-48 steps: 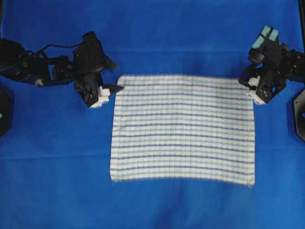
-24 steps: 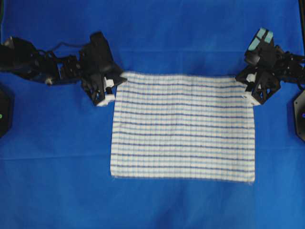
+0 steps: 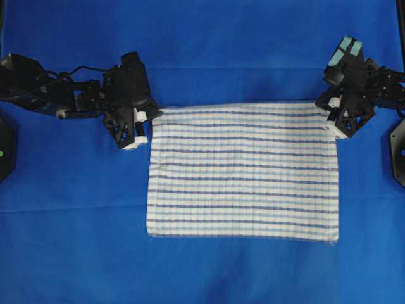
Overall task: Fold the blue towel.
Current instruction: 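Lift the top corners and fold them down toward the bottom edge, then release the corners and regrasp the folded strip's left and right ends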
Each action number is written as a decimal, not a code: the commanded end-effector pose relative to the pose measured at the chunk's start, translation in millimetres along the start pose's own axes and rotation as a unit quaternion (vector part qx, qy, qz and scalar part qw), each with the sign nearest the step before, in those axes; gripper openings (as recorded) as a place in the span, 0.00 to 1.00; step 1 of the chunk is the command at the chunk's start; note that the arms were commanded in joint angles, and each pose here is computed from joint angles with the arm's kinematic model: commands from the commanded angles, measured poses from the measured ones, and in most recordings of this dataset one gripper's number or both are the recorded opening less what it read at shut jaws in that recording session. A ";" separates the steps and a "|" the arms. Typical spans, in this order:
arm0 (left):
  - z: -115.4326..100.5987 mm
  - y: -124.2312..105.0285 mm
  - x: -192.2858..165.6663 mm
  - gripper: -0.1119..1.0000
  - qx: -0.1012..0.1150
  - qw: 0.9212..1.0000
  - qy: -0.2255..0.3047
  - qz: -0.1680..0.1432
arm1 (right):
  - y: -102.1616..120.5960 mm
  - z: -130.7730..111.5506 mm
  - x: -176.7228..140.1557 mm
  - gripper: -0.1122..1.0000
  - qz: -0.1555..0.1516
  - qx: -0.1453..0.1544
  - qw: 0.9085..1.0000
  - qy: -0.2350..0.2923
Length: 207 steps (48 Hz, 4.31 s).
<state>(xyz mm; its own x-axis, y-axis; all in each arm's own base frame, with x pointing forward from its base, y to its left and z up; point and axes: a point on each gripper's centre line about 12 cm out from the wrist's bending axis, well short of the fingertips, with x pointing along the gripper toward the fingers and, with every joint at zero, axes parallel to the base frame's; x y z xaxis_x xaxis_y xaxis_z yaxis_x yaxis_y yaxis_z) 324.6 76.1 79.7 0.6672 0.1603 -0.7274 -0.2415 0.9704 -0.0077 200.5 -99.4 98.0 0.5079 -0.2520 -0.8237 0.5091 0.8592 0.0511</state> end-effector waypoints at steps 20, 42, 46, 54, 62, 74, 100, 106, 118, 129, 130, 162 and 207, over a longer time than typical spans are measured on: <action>47.6 -14.6 -56.1 0.13 0.015 0.998 -0.063 -0.018 | 14.1 28.5 -63.3 0.12 0.025 0.000 0.998 -0.059; 37.0 -91.7 -72.4 0.13 0.088 0.989 -0.058 -0.107 | 83.8 5.2 -96.3 0.12 0.154 -0.042 0.986 -0.049; 32.8 -104.9 -74.9 0.13 0.102 0.986 -0.055 -0.122 | 93.5 -0.3 -98.2 0.12 0.170 -0.048 0.983 -0.039; 26.2 -124.2 -79.6 0.13 0.123 0.980 -0.053 -0.145 | 110.7 -12.0 -103.9 0.12 0.202 -0.064 0.977 -0.022; 18.8 -142.6 -84.2 0.13 0.140 0.975 -0.051 -0.167 | 125.5 -23.0 -108.2 0.12 0.227 -0.073 0.971 -0.004; 12.5 -159.8 -87.8 0.13 0.148 0.970 -0.045 -0.187 | 145.8 -35.1 -102.9 0.12 0.247 -0.068 0.966 0.024; 10.8 -166.3 -65.7 0.19 0.147 0.971 -0.046 -0.185 | 157.1 -34.8 -86.4 0.12 0.232 -0.068 0.969 0.046; 13.7 -168.1 -64.3 0.39 0.145 0.970 -0.050 -0.186 | 158.6 -32.8 -87.0 0.13 0.237 -0.066 0.968 0.038; 21.6 -159.2 -66.1 0.61 0.142 0.972 -0.058 -0.177 | 151.9 -24.4 -87.0 0.66 0.226 -0.071 0.971 0.022; 34.3 -124.1 -56.2 0.61 0.105 0.983 -0.061 -0.137 | 114.0 -8.7 -70.0 0.60 0.147 -0.031 0.988 0.030; 35.3 -121.7 -55.6 0.61 0.103 0.984 -0.061 -0.134 | 111.8 -8.7 -68.7 0.60 0.141 -0.030 0.989 0.033; 14.7 -114.2 -11.8 0.61 0.097 0.989 -0.014 -0.115 | 105.0 -33.4 -36.2 0.59 0.106 -0.026 0.990 0.093; -4.3 -111.3 3.1 0.13 0.076 0.991 0.046 -0.104 | 122.3 -45.1 -29.2 0.11 0.131 -0.046 0.986 0.098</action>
<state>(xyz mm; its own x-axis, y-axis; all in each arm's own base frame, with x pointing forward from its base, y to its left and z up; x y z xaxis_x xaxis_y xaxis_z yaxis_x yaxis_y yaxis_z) 353.6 -29.1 75.7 0.6383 -0.0508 -0.7681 0.0036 0.9980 -0.0630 210.6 28.1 95.6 0.4356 0.0526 -0.8986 0.3341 0.9175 0.2157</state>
